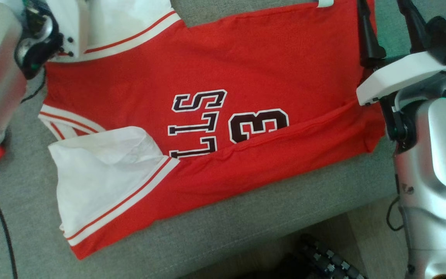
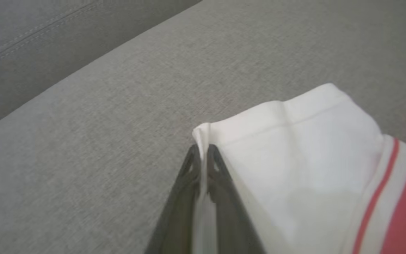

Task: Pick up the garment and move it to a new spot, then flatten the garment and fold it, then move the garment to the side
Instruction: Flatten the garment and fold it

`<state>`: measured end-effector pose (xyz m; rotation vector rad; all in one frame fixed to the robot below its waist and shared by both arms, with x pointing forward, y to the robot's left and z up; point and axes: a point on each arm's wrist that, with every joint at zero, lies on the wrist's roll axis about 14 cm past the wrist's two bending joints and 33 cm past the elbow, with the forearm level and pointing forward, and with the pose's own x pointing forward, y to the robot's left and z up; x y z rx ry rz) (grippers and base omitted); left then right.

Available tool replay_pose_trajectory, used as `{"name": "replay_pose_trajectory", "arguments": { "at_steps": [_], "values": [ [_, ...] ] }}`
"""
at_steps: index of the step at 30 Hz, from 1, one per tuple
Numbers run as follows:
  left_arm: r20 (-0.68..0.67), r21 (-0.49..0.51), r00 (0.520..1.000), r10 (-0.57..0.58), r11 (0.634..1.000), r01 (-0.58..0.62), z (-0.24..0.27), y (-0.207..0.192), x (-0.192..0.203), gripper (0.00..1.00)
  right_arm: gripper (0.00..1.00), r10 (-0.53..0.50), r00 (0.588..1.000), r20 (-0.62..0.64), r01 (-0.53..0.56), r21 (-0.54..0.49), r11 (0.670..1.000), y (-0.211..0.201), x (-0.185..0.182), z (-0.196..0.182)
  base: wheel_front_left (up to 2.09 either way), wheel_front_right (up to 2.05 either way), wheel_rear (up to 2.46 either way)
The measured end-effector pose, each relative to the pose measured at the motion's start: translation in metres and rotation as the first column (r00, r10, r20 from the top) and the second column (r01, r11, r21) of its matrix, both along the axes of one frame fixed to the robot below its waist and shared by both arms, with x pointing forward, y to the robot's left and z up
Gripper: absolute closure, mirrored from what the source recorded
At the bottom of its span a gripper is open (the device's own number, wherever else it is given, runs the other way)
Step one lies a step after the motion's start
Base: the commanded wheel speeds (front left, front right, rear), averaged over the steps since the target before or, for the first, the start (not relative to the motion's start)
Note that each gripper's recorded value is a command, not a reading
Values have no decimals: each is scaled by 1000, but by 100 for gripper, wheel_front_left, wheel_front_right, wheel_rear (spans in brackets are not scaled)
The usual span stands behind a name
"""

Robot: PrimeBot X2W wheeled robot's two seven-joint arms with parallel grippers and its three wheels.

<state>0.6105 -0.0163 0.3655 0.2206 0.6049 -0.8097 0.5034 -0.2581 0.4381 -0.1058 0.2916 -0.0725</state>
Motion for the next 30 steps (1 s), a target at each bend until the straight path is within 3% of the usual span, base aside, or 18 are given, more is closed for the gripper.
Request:
{"name": "replay_pose_trajectory", "arguments": {
  "at_steps": [10, 17, 30],
  "values": [
    [124, -134, 991, 53, 990, -36, 51, 9, -1, 100, 0, 30, 1000, 9, -30, 20, 999, 11, 5, 4, 0, 0, 0],
    [216, -198, 973, 83, 979, -40, 94, 27, -18, 100, 0, 66, 996, -55, -63, 59, 996, 20, 11, -3, 0, 0, 0],
    [260, -205, 958, 119, 977, -65, 122, 65, -54, 100, 0, 82, 963, -257, -72, 48, 996, 18, 17, -35, 0, 0, 0]
  ]
}}
